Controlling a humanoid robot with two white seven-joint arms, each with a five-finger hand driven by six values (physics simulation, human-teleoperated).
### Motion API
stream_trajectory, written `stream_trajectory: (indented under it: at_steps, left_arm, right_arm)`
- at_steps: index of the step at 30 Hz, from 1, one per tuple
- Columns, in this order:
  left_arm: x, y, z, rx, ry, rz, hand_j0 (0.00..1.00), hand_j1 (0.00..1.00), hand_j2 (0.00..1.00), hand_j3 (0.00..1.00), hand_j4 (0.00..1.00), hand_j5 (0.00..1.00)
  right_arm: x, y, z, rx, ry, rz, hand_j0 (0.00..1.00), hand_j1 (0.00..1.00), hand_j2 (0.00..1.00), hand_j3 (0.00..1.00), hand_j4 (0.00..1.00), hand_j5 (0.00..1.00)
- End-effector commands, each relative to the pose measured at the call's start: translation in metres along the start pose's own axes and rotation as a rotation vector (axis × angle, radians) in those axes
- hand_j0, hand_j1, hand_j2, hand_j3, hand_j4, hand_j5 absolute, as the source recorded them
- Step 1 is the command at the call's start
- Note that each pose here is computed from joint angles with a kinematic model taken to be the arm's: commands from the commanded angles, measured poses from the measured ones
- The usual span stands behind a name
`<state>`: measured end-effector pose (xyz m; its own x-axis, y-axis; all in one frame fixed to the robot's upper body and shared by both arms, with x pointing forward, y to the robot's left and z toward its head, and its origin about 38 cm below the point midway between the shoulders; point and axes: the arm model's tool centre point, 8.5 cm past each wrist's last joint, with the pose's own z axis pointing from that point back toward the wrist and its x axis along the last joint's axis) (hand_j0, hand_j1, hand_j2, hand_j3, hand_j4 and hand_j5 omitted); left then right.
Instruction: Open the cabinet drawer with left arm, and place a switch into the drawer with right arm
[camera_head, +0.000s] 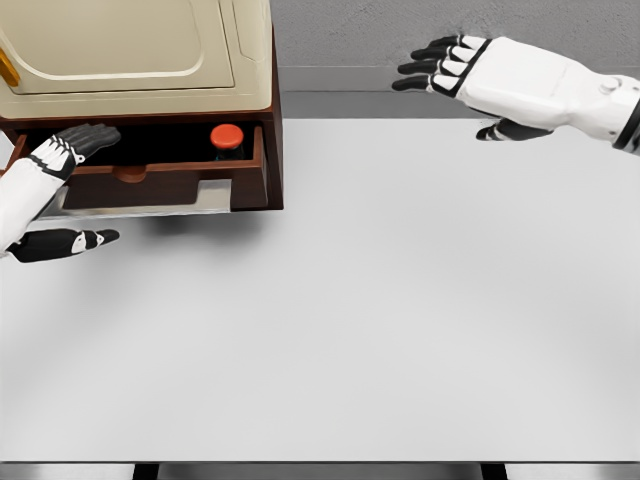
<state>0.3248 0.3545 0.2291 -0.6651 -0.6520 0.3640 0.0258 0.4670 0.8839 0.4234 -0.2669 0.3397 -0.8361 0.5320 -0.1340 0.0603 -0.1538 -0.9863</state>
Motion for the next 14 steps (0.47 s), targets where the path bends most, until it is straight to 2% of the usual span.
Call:
stream_trajectory:
  at_steps: [1,6,9,14]
  left_arm:
    - [0.000,0.001,0.000,0.004,-0.001,0.006,1.00,1.00,1.00,1.00,1.00,1.00]
    - [0.001,-0.004,-0.002,-0.003,-0.004,0.016,1.00,1.00,1.00,1.00,1.00,1.00]
    - [0.001,-0.004,-0.002,-0.003,-0.004,0.016,1.00,1.00,1.00,1.00,1.00,1.00]
    - [0.002,-0.007,-0.002,-0.008,-0.003,0.022,1.00,1.00,1.00,1.00,1.00,1.00]
  right_arm:
    - [-0.004,-0.003,0.010,0.003,0.012,-0.005,1.00,1.00,1.00,1.00,1.00,1.00]
    - [-0.003,0.031,0.023,0.084,0.031,-0.057,1.00,1.00,1.00,1.00,1.00,1.00]
    - [-0.008,0.041,0.029,0.110,0.049,-0.077,1.00,1.00,1.00,1.00,1.00,1.00]
    - [-0.011,0.046,0.030,0.125,0.058,-0.088,1.00,1.00,1.00,1.00,1.00,1.00]
